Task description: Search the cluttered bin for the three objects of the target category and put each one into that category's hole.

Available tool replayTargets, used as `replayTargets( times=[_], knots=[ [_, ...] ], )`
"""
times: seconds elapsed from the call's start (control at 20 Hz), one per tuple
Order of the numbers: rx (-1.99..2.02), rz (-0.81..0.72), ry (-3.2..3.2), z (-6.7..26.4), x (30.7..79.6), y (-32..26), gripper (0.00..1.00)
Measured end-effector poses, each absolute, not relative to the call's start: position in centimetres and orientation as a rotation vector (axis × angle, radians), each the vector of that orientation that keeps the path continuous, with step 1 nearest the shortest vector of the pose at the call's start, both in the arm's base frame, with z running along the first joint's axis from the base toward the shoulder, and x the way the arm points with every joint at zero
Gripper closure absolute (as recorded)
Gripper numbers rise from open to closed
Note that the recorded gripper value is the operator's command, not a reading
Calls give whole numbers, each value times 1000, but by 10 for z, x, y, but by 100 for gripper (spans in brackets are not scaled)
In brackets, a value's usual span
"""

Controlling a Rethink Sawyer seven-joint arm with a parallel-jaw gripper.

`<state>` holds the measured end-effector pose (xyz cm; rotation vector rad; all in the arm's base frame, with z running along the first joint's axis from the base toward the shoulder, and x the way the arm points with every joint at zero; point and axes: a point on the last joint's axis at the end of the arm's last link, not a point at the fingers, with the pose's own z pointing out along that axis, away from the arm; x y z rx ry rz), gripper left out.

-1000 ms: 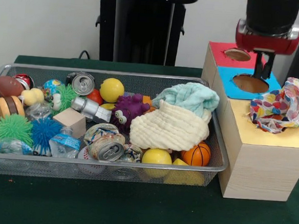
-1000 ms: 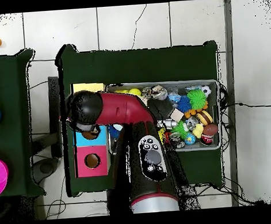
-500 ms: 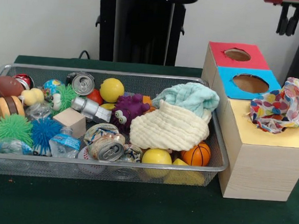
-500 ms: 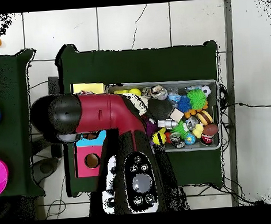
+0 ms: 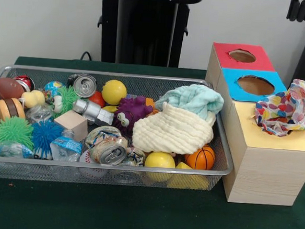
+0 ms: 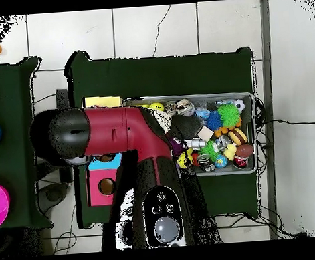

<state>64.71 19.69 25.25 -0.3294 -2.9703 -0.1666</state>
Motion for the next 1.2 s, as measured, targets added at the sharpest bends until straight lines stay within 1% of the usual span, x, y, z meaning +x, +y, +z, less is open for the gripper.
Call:
replayTargets(
  times=[0.3,0.65,1.2],
  knots=[
    [-337,-172,-3032,249,658,196,100],
    [-345,-172,-3151,230,676,194,100],
    [-348,-169,-3169,202,684,194,100]
  ],
)
